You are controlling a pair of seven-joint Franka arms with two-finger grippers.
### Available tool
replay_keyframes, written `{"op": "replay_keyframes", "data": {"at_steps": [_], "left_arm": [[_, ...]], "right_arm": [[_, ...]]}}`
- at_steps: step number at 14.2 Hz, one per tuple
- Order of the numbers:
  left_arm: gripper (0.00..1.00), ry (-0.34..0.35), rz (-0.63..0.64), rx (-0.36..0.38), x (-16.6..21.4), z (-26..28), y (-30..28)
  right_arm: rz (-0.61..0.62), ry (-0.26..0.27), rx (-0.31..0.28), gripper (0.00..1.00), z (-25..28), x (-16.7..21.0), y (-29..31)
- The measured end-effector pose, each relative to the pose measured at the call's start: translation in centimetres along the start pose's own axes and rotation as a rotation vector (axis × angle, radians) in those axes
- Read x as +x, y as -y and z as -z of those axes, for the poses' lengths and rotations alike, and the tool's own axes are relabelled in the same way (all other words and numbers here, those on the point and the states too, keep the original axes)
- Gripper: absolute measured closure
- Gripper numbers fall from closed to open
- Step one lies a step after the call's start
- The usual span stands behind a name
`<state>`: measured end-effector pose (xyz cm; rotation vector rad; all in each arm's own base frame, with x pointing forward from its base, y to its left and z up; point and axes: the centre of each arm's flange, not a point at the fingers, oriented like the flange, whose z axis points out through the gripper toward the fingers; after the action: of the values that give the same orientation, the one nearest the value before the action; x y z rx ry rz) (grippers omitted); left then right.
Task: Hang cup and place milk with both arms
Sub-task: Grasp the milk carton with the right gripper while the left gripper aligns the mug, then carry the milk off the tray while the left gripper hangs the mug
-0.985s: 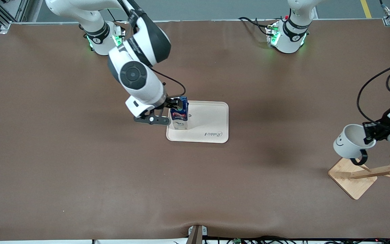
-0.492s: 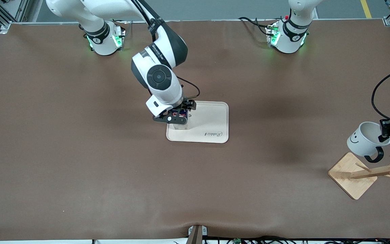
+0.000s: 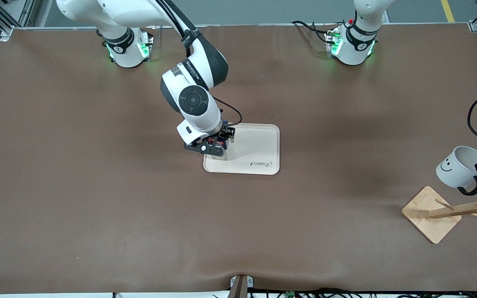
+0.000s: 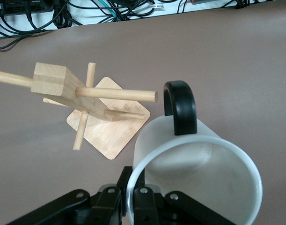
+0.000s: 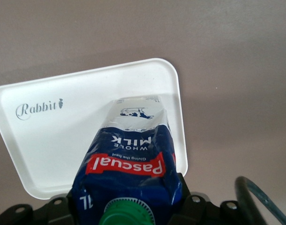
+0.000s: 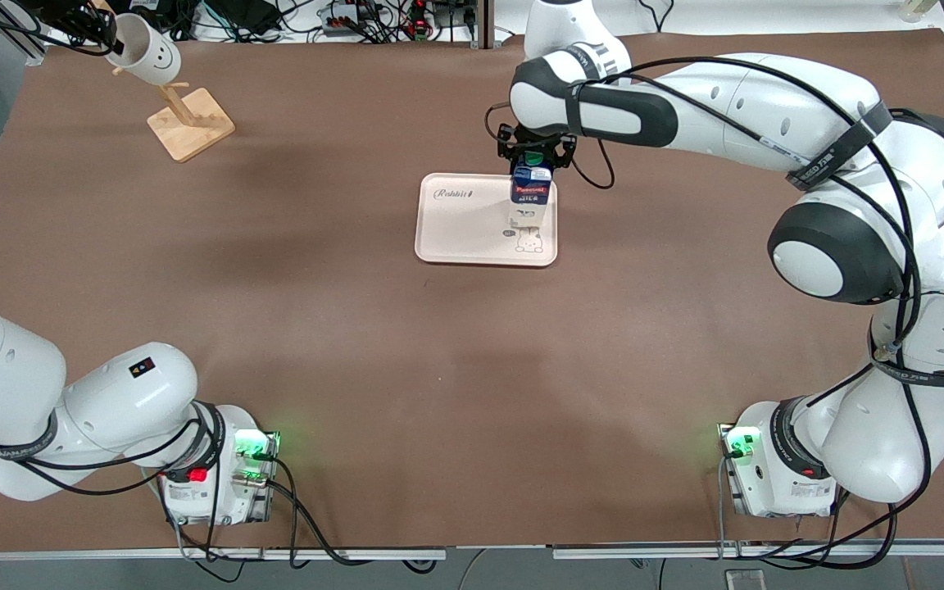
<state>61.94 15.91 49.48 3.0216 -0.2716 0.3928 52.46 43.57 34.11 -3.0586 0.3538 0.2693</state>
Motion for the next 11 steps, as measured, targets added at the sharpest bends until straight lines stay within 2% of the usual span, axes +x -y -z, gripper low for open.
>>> {"op": "replay_keyframes", "data": {"at_steps": [3,5,8,11], "left_arm": [[0.93,-0.013,-0.008,-0.008,0.2,0.2,0.7],[0.93,-0.024,-0.021,-0.009,0.5,0.3,1.3],[0.93,-0.029,-0.014,-0.024,0.7,-0.1,1.8],[0.93,-0.030,-0.019,-0.042,0.2,-0.8,3.0]], "right_arm": [[-0.079,0.086,0.035,0.25,5.3,2.5,-2.0],[-0.130,0.111,0.044,0.30,9.7,6.1,-6.4],[-0.074,0.110,0.004,0.32,13.2,10.5,-14.8],[-0.005,0.110,-0.017,0.32,13.9,14.7,-24.6]]}}
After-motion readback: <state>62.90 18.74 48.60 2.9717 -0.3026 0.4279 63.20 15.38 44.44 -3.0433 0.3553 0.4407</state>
